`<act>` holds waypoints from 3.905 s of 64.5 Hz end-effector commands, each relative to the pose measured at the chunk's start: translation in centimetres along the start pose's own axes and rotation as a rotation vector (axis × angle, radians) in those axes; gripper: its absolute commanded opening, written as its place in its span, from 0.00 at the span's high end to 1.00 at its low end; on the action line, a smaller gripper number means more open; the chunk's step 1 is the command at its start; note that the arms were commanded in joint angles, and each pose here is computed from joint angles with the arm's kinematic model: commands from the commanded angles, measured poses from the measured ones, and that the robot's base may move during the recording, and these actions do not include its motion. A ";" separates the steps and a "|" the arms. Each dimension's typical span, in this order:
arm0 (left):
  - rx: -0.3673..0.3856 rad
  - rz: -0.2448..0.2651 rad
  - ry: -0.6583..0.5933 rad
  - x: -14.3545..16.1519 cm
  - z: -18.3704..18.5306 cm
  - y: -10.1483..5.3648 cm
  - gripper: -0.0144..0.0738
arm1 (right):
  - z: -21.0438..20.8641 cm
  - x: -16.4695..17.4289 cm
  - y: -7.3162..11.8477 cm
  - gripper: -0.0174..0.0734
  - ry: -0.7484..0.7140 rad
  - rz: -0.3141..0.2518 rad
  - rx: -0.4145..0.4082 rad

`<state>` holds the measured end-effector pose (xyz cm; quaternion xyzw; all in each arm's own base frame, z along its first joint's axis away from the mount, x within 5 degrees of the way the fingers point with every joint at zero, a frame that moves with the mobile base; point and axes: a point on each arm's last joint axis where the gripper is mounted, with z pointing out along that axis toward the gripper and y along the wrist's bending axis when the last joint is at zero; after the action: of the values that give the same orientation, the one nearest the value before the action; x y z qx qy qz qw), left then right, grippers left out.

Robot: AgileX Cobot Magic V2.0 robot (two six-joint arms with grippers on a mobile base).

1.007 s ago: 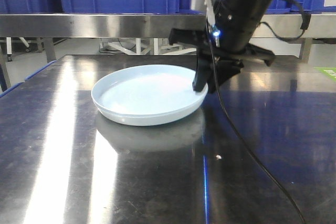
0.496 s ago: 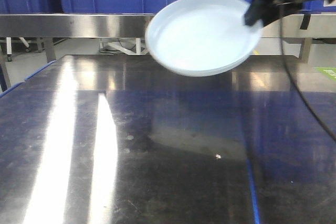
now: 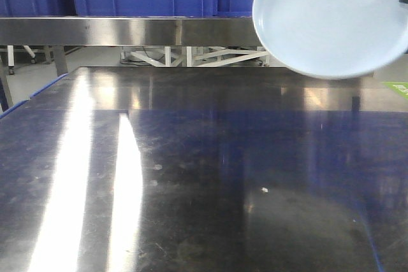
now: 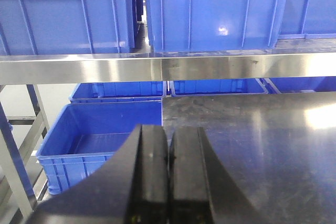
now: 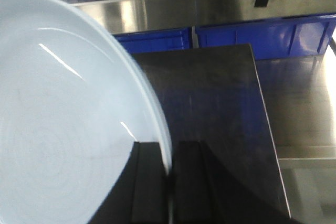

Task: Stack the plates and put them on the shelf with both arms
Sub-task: 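Lift the plate stack up off the table with the right gripper, then drive the base to the blue-bin shelf holding the plates aloft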

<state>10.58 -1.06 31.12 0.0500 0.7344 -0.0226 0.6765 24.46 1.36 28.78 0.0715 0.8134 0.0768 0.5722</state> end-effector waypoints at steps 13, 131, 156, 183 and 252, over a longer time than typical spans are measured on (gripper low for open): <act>-0.008 -0.016 -0.109 -1.7 -0.2 0.1 0.74 | -6.4 0.0 -0.9 0.74 -0.236 0.009 0.000; -0.008 -0.016 -0.109 -1.7 -0.2 0.1 0.74 | -14.5 3.1 -1.6 0.74 -0.459 0.013 -0.036; -0.008 -0.016 -0.109 -1.7 -0.2 0.1 0.74 | -14.5 3.1 -1.6 0.74 -0.459 0.013 -0.036; -0.008 -0.016 -0.109 -1.7 -0.2 0.1 0.74 | -14.5 3.1 -1.6 0.74 -0.459 0.013 -0.036; -0.008 -0.016 -0.109 -1.7 -0.2 0.1 0.74 | -14.5 3.1 -1.6 0.74 -0.459 0.013 -0.036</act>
<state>10.58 -1.06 31.12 0.0500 0.7344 -0.0226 0.6765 9.80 0.09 28.39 0.0752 0.7077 0.0800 0.6979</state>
